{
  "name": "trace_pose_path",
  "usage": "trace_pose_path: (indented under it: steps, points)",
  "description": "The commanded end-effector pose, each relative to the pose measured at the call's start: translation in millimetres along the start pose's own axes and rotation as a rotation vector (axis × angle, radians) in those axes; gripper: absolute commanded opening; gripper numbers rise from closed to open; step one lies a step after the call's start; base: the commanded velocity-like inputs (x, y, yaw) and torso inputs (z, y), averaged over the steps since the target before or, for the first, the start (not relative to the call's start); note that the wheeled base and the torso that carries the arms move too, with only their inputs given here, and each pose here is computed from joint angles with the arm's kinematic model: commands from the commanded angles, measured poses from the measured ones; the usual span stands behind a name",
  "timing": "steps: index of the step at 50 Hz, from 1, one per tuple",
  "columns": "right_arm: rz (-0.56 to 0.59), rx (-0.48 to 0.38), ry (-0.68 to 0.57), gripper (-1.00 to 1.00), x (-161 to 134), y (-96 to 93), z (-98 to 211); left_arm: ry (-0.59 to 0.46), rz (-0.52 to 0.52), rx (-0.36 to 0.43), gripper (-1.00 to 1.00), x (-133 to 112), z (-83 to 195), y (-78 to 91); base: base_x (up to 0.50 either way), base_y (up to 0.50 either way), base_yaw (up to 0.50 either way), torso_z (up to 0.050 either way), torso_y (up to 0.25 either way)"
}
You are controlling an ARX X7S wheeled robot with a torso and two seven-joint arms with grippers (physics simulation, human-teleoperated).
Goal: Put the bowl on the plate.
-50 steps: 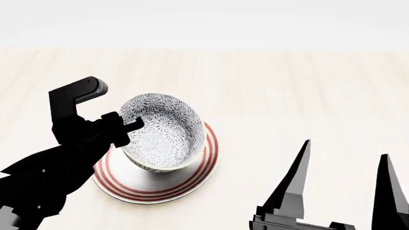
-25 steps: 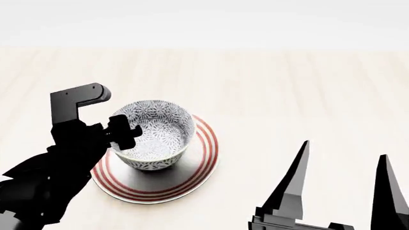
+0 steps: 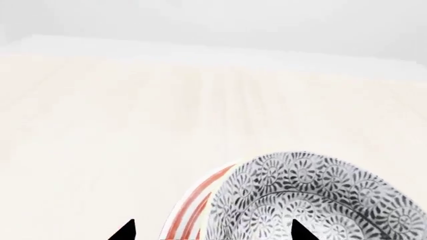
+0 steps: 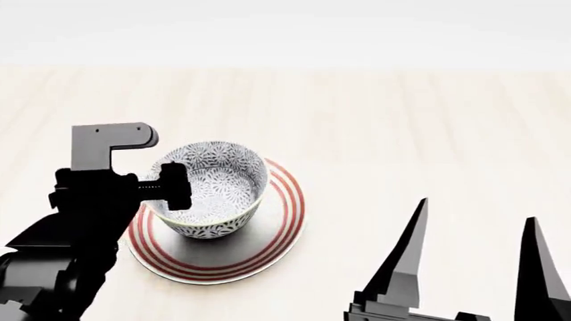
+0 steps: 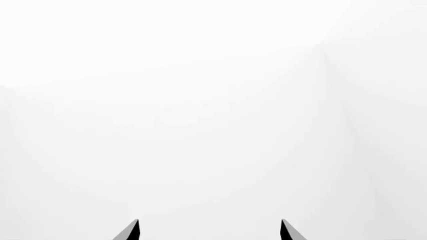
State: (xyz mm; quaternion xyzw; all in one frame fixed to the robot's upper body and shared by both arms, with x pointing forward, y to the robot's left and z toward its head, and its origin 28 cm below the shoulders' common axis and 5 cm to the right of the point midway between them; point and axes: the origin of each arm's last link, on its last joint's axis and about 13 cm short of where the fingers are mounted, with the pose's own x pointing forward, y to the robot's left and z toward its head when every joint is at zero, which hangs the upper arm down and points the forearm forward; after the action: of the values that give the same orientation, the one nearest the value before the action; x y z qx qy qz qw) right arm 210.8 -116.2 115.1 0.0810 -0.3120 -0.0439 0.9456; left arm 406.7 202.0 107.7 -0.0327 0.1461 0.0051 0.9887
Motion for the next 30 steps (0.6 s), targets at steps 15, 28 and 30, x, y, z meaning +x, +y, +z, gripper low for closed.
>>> trace_pose_path:
  steps: [15, 28, 30]
  points:
    - [0.019, -0.018, -0.010, 1.00, -1.5, 2.8, 0.5, -0.180, 0.154, 0.047, 1.00, -56.3, -27.0, 63.4, 0.00, 0.00, 0.00, 0.000, 0.000]
    - [0.027, -0.022, 0.000, 1.00, -2.7, 4.2, -1.1, -0.283, 0.220, 0.148, 1.00, -102.1, -57.8, 79.6, 0.00, 0.00, 0.00, 0.000, 0.000]
    - [0.025, -0.023, 0.000, 1.00, -2.5, 3.9, -1.7, -0.290, 0.221, 0.150, 1.00, -108.0, -63.9, 79.6, 0.00, 0.00, 0.00, 0.000, 0.000]
